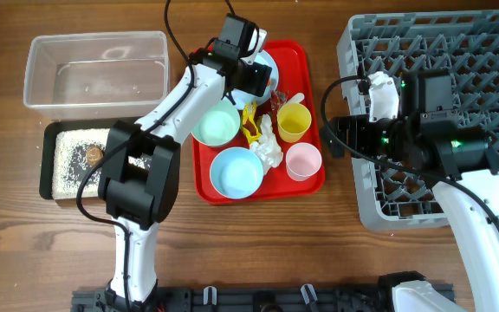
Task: Sort waste into correct bins and load items into the dishwasher rack
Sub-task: 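Reach the left gripper to the carrot on the white plate and grasp it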
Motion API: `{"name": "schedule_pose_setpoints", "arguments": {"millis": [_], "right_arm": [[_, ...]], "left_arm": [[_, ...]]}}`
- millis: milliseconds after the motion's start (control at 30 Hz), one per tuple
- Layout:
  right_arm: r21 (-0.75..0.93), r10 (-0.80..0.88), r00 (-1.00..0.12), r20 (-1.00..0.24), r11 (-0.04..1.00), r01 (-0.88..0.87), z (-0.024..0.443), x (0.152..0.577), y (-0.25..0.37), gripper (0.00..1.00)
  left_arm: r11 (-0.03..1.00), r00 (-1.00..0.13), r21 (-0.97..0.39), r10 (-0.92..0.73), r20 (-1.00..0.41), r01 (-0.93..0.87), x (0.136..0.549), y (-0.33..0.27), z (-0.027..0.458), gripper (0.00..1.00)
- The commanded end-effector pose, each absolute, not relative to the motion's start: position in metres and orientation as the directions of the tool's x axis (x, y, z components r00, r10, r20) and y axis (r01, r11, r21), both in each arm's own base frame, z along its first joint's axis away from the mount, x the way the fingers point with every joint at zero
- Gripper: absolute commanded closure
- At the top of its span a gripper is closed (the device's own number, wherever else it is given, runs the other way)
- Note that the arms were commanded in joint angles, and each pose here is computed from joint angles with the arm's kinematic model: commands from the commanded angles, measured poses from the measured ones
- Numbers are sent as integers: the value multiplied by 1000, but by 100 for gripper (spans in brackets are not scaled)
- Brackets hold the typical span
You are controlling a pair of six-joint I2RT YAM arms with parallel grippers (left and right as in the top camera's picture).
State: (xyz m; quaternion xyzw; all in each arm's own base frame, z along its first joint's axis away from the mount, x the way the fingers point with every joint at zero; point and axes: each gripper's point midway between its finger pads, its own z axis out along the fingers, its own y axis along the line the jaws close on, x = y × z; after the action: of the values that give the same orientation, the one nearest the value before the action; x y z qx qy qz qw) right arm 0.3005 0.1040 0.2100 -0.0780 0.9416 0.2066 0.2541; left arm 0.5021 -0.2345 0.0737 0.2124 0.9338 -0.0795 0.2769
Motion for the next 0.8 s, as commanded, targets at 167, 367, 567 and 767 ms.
{"name": "schedule_pose_setpoints", "arguments": {"millis": [167,367,567,767], "right_arm": [[371,-36,-869,-494,895,-248,207,299,107,0],[371,-36,-869,-494,895,-248,207,299,107,0],[370,-36,-868,-495,895,-248,207,299,107,0],[370,-36,-868,-495,895,-248,207,299,107,0]], "left_arm": [[857,-745,-13,441,-500,516,508,-216,36,19],[842,-739,-13,466,-486,539,510,-220,10,19],[841,-758,-25,474,-448,540,505,-219,-16,21],[832,-759,-55,473,-448,552,502,-224,-18,30]]}}
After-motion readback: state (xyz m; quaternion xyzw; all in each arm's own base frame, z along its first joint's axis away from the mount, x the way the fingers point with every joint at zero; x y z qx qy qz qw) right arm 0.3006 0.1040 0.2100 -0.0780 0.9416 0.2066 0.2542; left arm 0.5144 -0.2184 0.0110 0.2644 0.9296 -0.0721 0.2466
